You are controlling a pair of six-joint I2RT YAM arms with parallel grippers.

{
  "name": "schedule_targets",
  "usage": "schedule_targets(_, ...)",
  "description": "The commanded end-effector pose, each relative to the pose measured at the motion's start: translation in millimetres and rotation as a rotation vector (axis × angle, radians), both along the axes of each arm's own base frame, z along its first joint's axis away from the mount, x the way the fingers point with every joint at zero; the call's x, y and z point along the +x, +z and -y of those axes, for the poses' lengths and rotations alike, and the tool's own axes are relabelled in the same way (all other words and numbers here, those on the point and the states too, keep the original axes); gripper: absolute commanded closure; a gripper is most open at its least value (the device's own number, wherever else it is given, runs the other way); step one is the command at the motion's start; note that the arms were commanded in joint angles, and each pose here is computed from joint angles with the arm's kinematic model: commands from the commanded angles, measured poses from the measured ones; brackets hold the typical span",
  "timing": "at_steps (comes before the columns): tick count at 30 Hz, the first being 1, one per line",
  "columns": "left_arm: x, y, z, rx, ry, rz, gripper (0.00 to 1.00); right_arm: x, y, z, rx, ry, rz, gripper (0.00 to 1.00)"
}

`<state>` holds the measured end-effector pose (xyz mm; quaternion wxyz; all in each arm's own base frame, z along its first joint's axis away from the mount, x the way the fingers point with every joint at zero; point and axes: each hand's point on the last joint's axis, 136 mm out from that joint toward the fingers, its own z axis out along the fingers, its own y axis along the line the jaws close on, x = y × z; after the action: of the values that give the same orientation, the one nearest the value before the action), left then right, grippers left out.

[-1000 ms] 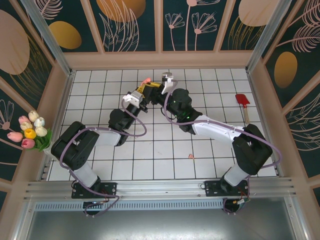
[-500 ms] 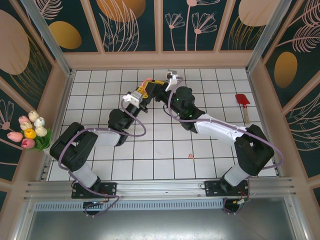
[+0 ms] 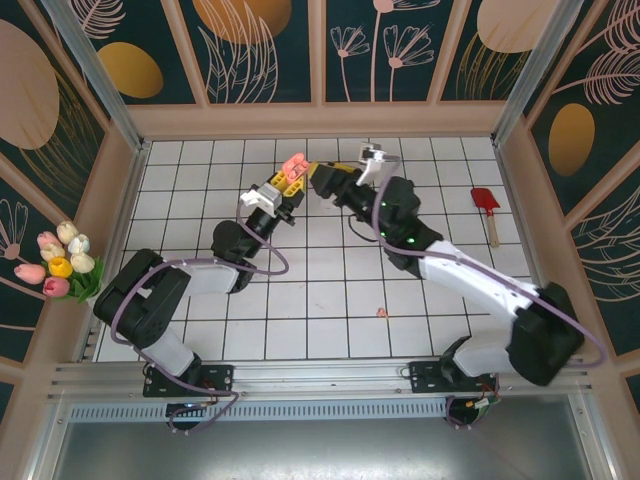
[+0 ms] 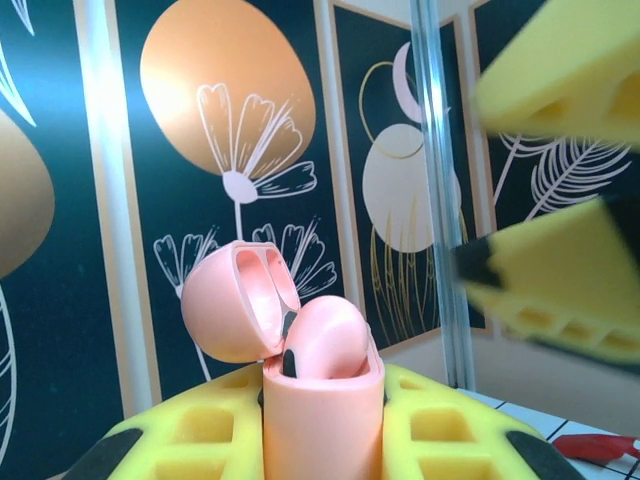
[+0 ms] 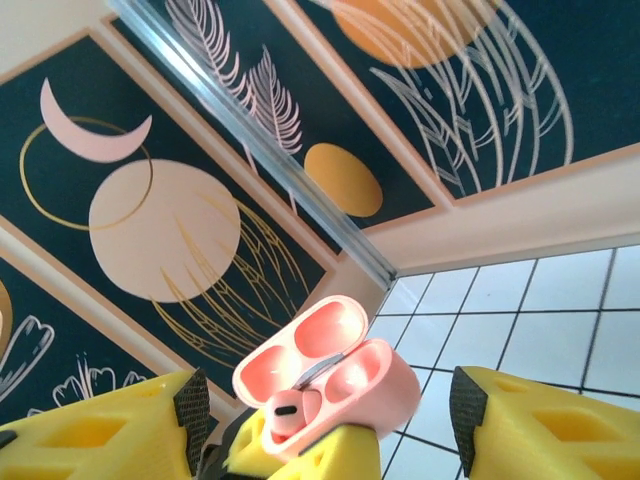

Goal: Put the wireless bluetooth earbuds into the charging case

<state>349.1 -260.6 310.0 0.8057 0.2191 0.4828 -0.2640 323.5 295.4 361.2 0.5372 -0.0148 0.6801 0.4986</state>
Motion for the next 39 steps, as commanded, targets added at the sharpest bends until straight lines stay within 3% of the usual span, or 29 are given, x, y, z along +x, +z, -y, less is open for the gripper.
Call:
schedule_targets(1,-25,15,5,-0.011,-0.086,0.08,1.0,-8,-40,43,-0.099,-0.126,-0.169,0.33)
schedule_targets(6,-35,13,10,-0.004,-0.161,0.063,1.0,-39,-135,88,-0.296,-0.226,-0.471,0.34)
schedule_targets(10,-40,13,10,-0.006,-0.181,0.042,1.0,-84,-228,112,-0.442,-0.228,-0.731,0.38)
schedule_targets(14,-43,10,10,0.009,-0.191,0.026,1.0,-129,-281,121,-0.56,-0.232,-0.868,0.4)
schedule_targets(25,-46,2,9,0.034,-0.201,-0.015,1.0,-175,-327,128,-0.883,-0.157,-0.996,0.39)
schedule_targets(39,-45,1,9,0.035,-0.198,-0.02,1.0,-167,-339,128,-0.731,-0.166,-0.992,0.38)
